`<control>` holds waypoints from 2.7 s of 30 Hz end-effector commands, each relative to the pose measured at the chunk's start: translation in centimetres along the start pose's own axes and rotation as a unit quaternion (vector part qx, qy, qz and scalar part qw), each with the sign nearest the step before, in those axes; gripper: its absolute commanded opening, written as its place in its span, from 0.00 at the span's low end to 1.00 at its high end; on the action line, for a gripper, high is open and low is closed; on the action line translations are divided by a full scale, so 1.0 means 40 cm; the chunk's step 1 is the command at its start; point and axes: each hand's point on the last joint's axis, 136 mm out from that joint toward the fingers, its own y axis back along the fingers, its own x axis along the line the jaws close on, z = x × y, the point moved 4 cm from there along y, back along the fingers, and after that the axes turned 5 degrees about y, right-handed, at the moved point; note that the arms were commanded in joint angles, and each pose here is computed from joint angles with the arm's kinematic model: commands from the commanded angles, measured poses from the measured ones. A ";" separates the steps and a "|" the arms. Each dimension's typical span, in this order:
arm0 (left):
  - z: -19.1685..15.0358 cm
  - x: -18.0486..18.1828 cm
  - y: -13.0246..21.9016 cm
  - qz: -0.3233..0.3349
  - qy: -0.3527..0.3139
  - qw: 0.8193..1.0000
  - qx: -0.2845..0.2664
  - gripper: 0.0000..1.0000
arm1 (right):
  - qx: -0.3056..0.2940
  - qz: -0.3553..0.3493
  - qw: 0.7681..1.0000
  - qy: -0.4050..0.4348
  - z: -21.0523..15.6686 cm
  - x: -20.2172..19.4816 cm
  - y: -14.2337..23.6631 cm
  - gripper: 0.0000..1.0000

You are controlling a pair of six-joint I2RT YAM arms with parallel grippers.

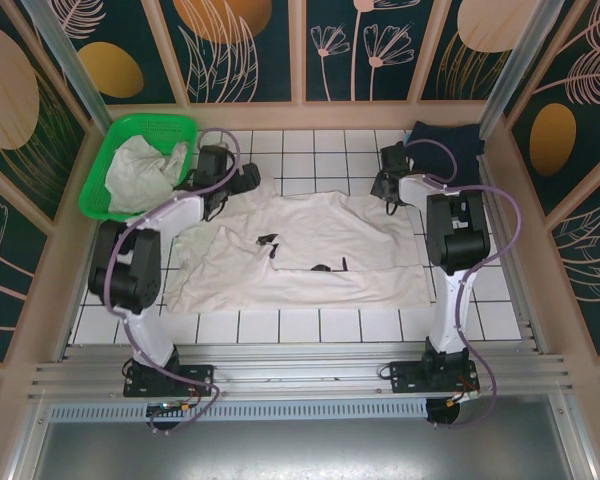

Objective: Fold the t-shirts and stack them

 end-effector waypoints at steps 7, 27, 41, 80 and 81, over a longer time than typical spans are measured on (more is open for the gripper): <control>-0.024 0.057 -0.185 0.050 -0.049 0.995 0.071 0.86 | 0.025 -0.002 1.000 0.001 -0.020 -0.008 -0.018 0.38; 0.069 0.013 -0.133 0.026 -0.097 0.994 0.047 0.00 | -0.043 0.040 0.998 -0.005 0.038 0.025 0.190 0.03; -0.008 0.068 0.180 0.015 -0.070 0.997 -0.002 0.00 | -0.037 0.039 0.998 -0.022 -0.079 -0.067 0.268 0.03; -0.376 0.303 0.368 0.050 0.060 0.997 0.007 0.00 | 0.033 0.027 0.993 -0.111 -0.349 -0.266 0.267 0.08; -0.383 0.304 0.369 0.046 0.065 0.997 0.007 0.00 | 0.034 0.027 0.993 -0.111 -0.352 -0.266 0.267 0.08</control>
